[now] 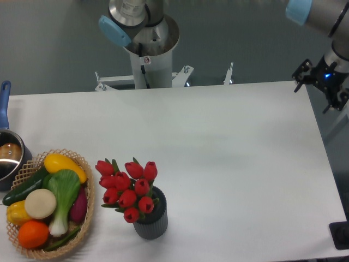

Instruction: Pick up the flowers from the vase

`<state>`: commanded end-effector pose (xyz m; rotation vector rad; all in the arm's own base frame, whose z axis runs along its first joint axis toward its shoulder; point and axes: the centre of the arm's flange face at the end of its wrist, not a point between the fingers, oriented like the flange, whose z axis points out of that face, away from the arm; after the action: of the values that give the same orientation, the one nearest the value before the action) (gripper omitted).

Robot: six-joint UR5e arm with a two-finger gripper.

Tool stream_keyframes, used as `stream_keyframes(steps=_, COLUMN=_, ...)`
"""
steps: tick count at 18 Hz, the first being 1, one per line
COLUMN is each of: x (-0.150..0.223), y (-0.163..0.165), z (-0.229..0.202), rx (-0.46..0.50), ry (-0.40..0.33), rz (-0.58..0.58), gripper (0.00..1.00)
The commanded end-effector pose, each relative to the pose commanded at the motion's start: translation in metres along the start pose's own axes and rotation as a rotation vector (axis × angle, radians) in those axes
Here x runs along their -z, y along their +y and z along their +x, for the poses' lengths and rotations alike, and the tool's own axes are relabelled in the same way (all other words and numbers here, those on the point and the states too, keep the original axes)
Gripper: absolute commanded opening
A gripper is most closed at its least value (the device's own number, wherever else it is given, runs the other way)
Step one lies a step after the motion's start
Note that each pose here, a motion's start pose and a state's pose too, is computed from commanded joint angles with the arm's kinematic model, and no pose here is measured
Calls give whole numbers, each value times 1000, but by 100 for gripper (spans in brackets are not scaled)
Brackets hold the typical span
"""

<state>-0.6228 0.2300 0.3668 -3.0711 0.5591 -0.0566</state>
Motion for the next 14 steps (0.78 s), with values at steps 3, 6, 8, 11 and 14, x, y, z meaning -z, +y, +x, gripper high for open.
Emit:
stream_keyframes(steps=3, x=2, y=3, z=2, rx=3, ry=-2, rz=0, gripper=100)
stream_keyframes(steps=6, x=1, y=-1, z=5, rx=0, ry=-8, rz=-16, gripper=100)
stream_keyframes(steps=8, x=-5, y=0, z=10, rx=3, ry=-5, rz=-15, gripper=100)
stream_keyframes(steps=11, x=4, y=-2, z=15, rx=1, ry=-73, rz=-33, gripper=100)
stream_keyframes(steps=14, x=12, y=9, z=23, rx=85, ry=-88, rz=-72, gripper=100)
